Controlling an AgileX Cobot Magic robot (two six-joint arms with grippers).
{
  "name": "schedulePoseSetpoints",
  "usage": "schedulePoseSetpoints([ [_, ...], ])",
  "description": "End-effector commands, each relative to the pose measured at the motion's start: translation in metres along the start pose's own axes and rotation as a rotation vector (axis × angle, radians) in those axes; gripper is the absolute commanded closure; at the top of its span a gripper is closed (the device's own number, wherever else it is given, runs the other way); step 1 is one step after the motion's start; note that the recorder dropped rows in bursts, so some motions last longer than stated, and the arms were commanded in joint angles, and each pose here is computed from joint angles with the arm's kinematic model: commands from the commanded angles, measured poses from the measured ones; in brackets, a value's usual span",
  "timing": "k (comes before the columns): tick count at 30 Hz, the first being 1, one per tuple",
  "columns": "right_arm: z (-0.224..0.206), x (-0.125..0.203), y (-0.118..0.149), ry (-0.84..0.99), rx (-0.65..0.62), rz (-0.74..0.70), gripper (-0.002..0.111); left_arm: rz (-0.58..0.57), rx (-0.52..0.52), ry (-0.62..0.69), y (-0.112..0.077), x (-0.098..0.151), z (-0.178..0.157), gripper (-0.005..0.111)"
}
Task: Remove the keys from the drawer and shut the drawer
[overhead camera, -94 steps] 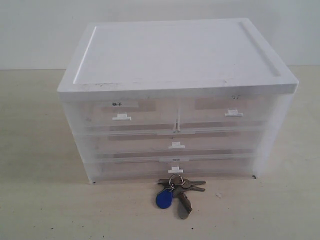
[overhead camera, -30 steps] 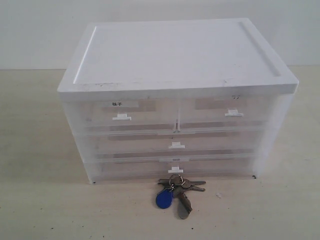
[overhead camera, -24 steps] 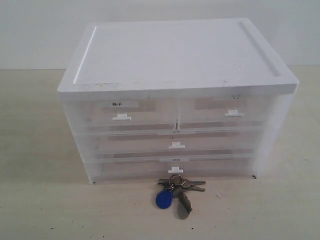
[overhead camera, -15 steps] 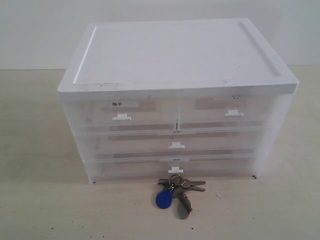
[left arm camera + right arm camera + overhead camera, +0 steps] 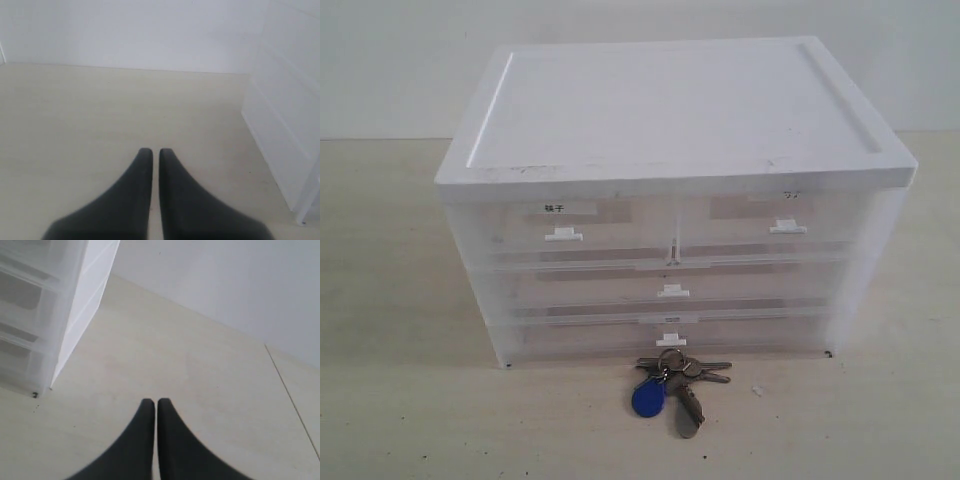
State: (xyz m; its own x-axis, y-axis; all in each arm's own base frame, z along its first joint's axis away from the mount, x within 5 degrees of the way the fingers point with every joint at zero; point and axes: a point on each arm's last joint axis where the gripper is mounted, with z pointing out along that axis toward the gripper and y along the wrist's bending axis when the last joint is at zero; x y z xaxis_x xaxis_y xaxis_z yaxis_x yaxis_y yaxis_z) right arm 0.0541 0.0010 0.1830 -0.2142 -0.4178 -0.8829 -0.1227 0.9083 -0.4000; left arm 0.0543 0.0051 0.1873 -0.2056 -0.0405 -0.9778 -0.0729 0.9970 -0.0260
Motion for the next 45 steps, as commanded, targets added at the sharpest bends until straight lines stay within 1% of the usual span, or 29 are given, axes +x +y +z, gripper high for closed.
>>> schedulePoseSetpoints([
  [1, -0.0004, -0.0004, -0.0005, -0.006, 0.006, 0.095, 0.108, 0.0, -0.001, 0.0, 0.0, 0.0009, 0.0001, 0.102],
  [4, -0.0004, -0.0004, -0.0003, -0.007, 0.004, 0.266, 0.108, 0.0, -0.001, 0.0, 0.0, 0.0009, 0.0001, 0.102],
  [6, -0.0004, -0.0006, 0.0001, -0.008, -0.001, 0.352, 0.108, 0.0, -0.001, 0.0, 0.0, 0.0009, 0.0001, 0.102],
  [7, -0.0004, -0.0006, 0.0001, -0.008, -0.001, 0.367, 0.108, 0.0, -0.001, 0.0, 0.0, 0.0009, 0.0001, 0.102],
  [45, -0.0004, -0.0006, 0.0, -0.008, 0.0, 0.381, 0.108, 0.0, -0.001, 0.0, 0.0, 0.0009, 0.0001, 0.102],
])
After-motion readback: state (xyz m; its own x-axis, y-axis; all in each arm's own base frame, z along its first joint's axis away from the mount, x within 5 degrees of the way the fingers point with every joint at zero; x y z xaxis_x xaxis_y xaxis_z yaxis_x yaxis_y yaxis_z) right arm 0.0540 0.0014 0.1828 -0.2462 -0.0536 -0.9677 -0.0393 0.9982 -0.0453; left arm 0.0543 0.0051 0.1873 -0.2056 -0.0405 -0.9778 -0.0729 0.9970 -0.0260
